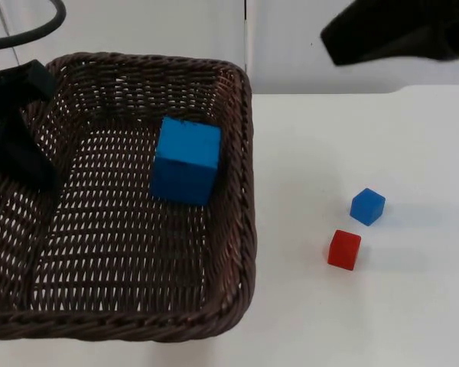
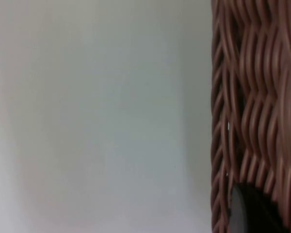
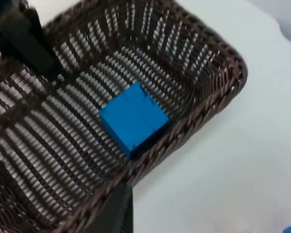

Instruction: Pick up the basket with the left hand and place the largest block into the basket with the right hand.

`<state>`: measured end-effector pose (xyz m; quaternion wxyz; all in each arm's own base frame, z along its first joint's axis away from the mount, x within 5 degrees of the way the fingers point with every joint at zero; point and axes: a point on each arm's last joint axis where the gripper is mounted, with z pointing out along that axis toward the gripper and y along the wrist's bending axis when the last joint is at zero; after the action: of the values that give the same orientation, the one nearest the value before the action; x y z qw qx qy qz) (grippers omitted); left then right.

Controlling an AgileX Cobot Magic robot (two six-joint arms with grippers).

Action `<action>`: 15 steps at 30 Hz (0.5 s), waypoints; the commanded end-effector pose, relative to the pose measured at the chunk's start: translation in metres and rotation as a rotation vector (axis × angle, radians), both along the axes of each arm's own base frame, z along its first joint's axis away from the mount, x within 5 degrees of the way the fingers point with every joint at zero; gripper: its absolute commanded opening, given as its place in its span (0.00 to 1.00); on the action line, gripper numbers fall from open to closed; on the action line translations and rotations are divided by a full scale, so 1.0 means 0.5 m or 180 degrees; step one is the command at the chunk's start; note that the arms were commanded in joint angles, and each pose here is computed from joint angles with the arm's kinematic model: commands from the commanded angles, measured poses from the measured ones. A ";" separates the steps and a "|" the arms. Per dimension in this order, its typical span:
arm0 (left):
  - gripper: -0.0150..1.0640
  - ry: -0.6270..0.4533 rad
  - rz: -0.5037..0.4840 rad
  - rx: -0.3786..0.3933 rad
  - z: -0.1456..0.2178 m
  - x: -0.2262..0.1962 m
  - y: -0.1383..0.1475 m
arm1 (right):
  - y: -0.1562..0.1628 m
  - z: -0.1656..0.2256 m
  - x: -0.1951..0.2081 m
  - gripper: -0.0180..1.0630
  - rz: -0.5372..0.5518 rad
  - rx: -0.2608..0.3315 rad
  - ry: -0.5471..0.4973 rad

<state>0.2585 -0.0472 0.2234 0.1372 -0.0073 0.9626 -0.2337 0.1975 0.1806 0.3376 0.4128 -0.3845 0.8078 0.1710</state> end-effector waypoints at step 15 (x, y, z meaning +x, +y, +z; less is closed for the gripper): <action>0.01 -0.0238 0.0430 -0.0221 -0.004 0.047 -0.004 | -0.017 0.026 -0.017 0.99 -0.0047 0.0151 -0.0109</action>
<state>0.2743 -0.0459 0.2214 0.1914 -0.0570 0.9503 -0.2388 0.1894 0.1737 0.3489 0.4321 -0.3768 0.7997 0.1783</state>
